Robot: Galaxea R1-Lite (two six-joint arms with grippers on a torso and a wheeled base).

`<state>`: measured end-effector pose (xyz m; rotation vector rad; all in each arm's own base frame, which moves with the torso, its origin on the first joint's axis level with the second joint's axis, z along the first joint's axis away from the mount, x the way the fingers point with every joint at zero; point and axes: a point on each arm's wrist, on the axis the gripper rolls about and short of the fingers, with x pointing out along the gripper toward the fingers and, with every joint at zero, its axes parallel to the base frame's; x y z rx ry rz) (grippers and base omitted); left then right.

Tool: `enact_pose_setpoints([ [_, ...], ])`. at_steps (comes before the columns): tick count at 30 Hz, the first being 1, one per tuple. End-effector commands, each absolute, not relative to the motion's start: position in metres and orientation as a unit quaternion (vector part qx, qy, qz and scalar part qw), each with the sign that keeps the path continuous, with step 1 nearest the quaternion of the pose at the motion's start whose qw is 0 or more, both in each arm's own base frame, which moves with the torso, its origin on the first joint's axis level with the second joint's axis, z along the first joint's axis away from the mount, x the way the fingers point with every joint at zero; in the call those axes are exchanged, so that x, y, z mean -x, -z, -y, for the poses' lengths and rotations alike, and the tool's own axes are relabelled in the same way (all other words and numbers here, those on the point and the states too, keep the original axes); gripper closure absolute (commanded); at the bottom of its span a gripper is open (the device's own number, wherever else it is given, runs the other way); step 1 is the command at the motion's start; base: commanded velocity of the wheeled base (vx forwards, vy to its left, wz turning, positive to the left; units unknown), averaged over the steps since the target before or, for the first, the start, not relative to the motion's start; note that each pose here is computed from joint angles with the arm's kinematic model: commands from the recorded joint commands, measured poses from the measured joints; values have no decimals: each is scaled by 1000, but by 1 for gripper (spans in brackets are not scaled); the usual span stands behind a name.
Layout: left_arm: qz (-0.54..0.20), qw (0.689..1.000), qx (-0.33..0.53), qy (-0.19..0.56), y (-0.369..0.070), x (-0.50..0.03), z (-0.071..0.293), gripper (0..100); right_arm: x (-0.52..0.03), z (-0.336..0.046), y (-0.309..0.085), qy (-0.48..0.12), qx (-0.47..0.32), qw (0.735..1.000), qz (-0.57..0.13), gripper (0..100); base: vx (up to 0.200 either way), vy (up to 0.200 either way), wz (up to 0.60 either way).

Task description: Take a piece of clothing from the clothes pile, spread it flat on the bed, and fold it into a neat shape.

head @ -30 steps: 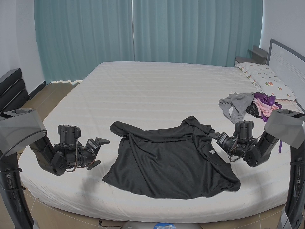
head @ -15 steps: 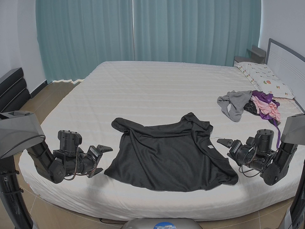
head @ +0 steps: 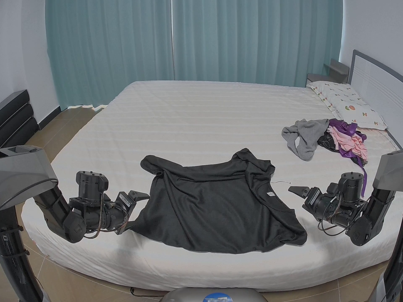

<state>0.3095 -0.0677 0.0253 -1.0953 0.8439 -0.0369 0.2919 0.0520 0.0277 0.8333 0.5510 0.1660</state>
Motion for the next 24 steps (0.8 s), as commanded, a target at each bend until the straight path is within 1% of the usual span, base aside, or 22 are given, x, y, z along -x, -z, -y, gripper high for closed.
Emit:
enact_pose_setpoints([
  [1, -391, 770, 504, 16, -25, -306, 68, 0, -291, -52, -23, -77, -393, 875, -273, 0, -200, 0, 0],
  [3, -389, 771, 504, 13, -27, -305, 67, 0, -291, -53, -21, -76, -391, 874, -277, 0, -200, 0, 0],
  [12, -396, 774, 494, -16, -17, -297, 65, 0, -288, -54, -14, -74, -378, 876, -291, 0, 0, 0, 0],
  [15, -391, 784, 482, -18, -17, -298, 65, 0, -287, -54, -13, -75, -372, 878, -294, 0, 0, 0, 0],
  [21, -394, 788, 472, -25, -8, -305, 65, 0, -287, -54, -12, -75, -371, 878, -295, 0, 0, 0, 0],
  [24, -382, 804, 453, -46, -3, -310, 66, 0, -287, -56, -12, -78, -370, 877, -296, 0, 0, 0, 0],
])
